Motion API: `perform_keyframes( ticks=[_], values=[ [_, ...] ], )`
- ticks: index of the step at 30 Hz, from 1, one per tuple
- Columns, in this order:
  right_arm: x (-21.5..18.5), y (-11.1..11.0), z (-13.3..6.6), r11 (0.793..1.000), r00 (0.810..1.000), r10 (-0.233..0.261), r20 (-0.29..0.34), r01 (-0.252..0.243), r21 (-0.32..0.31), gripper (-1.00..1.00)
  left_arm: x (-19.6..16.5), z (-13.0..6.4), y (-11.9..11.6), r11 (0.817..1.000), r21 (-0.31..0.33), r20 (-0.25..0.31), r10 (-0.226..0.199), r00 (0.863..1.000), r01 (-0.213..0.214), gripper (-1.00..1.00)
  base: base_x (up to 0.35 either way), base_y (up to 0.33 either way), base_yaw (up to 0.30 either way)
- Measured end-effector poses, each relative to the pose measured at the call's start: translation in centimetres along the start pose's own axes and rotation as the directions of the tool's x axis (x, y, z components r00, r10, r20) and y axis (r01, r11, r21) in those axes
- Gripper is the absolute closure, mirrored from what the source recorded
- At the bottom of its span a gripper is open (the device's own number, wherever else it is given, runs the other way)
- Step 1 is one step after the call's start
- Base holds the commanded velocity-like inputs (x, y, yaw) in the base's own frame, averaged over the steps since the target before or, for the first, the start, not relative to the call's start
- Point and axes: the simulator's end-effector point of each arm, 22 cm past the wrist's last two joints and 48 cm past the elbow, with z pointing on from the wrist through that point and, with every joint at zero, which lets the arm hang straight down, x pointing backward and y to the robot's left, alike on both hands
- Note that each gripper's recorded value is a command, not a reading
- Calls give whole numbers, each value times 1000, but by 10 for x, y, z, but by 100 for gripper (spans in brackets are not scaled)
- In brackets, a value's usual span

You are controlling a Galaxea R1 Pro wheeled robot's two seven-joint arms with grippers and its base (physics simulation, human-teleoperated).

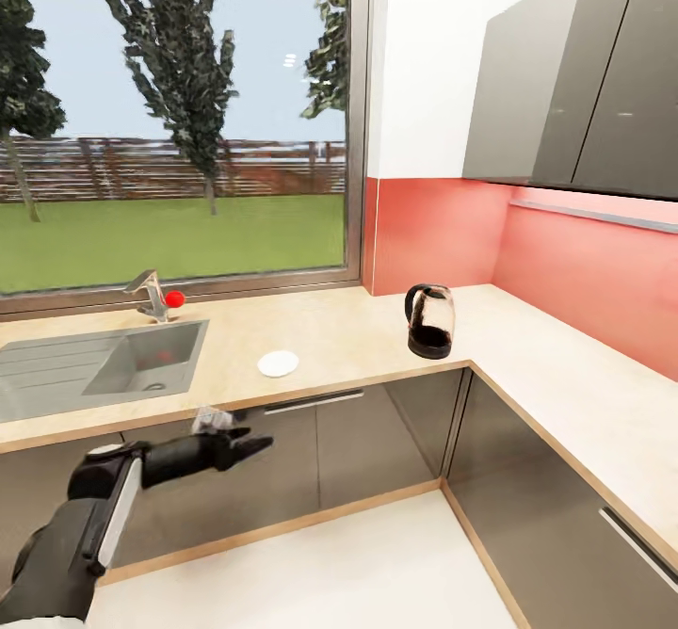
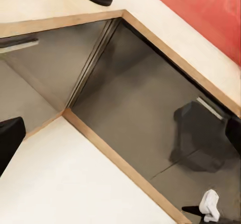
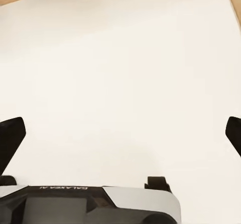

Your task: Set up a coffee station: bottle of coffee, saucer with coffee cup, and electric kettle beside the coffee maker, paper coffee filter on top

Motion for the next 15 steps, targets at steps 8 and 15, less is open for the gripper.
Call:
perform_keyframes(
  ticks=[8, 15],
  values=[
    [3, 41, 0, 991, 993, -119, -3, 119, -55, -100, -76, -1, -22, 997, 67, 20, -30, 999, 28, -100, 0, 0, 0],
    [-129, 99, -14, 964, 944, -170, 284, 219, -149, -100, -188, -103, 63, 987, -163, 163, 16, 987, 11, -100, 0, 0, 0]
  ],
)
